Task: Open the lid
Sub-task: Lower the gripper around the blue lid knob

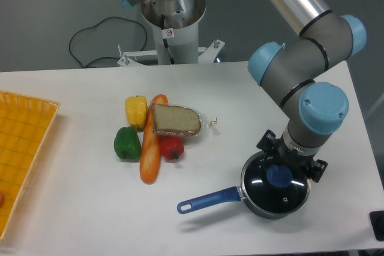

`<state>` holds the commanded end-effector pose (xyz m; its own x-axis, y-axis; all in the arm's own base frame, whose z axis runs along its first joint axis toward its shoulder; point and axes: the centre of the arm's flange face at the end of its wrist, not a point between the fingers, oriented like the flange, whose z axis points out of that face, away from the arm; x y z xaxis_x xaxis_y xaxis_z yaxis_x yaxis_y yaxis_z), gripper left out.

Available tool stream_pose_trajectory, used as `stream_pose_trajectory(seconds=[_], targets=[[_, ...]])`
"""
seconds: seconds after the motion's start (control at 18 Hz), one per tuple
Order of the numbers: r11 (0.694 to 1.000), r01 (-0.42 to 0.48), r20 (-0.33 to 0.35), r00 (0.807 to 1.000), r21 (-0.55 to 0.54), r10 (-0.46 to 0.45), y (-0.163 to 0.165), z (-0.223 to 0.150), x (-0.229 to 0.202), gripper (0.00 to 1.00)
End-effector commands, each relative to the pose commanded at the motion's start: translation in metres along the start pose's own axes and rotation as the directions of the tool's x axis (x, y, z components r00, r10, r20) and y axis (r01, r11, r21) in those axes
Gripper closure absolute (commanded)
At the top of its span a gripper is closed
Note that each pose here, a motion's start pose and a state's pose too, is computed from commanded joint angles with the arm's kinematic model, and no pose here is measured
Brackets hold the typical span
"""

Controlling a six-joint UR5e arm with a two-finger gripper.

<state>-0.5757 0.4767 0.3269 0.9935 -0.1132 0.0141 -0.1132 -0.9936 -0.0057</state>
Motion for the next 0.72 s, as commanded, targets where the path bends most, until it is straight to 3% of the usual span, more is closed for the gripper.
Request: stream_pose_trajectory(seconds=[0.72], targets=[[1.000, 0.006, 0.001, 1.000, -0.003, -0.006, -0.007, -0.006, 0.012, 0.00]])
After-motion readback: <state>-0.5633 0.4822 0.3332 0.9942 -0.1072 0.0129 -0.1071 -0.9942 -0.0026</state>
